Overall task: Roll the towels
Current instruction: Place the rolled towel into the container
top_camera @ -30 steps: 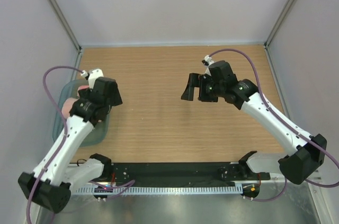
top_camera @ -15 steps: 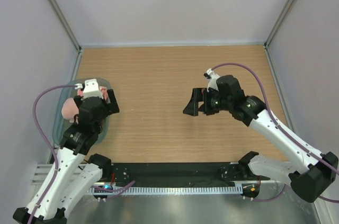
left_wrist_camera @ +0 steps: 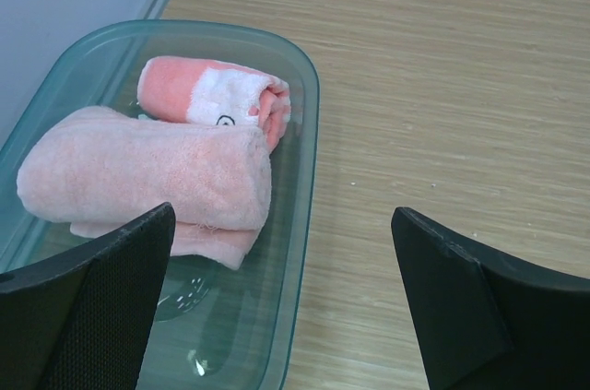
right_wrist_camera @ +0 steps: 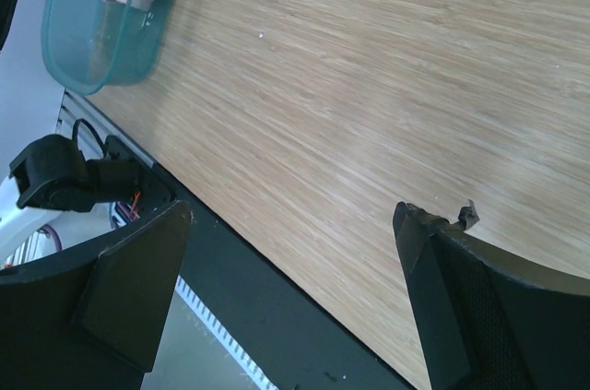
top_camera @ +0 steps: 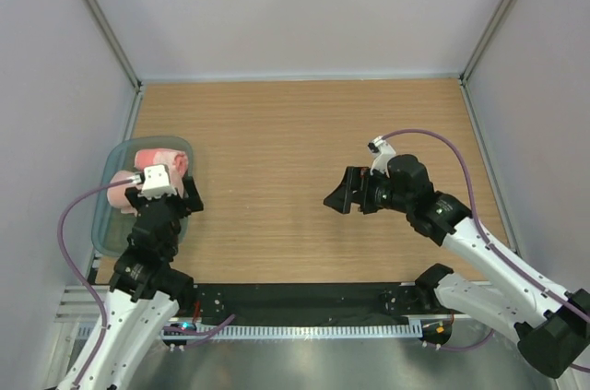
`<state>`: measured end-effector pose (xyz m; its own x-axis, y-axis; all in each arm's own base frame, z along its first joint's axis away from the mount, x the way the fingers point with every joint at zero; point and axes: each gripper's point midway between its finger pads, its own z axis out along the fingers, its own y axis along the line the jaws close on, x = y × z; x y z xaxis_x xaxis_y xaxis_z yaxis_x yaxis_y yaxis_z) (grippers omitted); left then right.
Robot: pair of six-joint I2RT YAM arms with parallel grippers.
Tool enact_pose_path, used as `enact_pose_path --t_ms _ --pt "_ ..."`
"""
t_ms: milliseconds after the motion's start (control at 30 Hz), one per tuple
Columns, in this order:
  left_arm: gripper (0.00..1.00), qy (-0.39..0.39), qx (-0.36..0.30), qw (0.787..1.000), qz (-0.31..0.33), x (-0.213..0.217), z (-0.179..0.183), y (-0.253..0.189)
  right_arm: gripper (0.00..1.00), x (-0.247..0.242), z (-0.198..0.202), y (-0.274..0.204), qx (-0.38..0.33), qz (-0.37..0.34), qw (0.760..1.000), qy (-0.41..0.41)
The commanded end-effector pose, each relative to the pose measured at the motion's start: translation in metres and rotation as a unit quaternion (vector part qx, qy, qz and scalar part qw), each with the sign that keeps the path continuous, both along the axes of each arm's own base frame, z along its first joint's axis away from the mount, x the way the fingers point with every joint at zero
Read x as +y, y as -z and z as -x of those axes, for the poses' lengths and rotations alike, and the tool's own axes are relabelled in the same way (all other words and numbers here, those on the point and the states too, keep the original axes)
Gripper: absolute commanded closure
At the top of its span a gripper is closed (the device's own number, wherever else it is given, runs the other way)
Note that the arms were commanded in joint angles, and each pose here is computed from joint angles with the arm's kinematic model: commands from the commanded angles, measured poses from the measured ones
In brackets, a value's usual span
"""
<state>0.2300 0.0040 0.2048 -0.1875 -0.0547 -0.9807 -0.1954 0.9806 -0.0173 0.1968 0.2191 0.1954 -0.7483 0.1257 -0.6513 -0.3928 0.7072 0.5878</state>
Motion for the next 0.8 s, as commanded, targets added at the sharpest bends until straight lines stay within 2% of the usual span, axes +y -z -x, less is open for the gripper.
enact_pose_path --t_ms 0,200,233,333,367,433,533,700,767 --pt "0.0 -0.004 -0.065 0.998 -0.004 0.004 -0.004 -0.027 0.0 0.01 -0.019 -0.012 -0.026 -0.039 0.999 0.027" --pt "0.0 0.036 -0.088 0.995 -0.023 -0.004 0.001 -0.027 0.0 0.005 -0.03 0.014 -0.024 -0.016 0.998 0.049" --pt "0.0 0.067 -0.101 0.992 -0.026 -0.013 0.004 -0.027 0.0 0.006 -0.032 0.013 -0.031 -0.022 0.998 0.052" --pt "0.0 0.084 -0.151 0.985 -0.019 -0.018 0.007 -0.035 0.0 0.006 -0.034 0.016 -0.041 -0.03 0.997 0.058" --pt "0.0 0.096 -0.149 0.984 -0.023 -0.022 0.005 -0.024 0.0 0.005 -0.034 0.02 -0.041 -0.03 0.997 0.062" --pt "0.0 0.112 -0.168 0.978 -0.052 -0.024 0.007 -0.025 0.0 0.003 -0.038 0.014 -0.056 -0.041 0.995 0.071" --pt "0.0 0.122 -0.151 0.979 -0.052 -0.029 0.004 -0.016 0.0 0.0 -0.041 0.012 -0.069 -0.044 0.993 0.086" --pt "0.0 0.115 -0.165 0.979 -0.044 -0.026 0.006 -0.021 0.0 -0.015 -0.048 0.004 -0.094 -0.009 0.989 0.11" --pt "0.0 0.115 -0.17 0.978 -0.041 -0.026 0.007 -0.022 0.0 -0.026 -0.058 -0.008 -0.115 0.001 0.982 0.147"
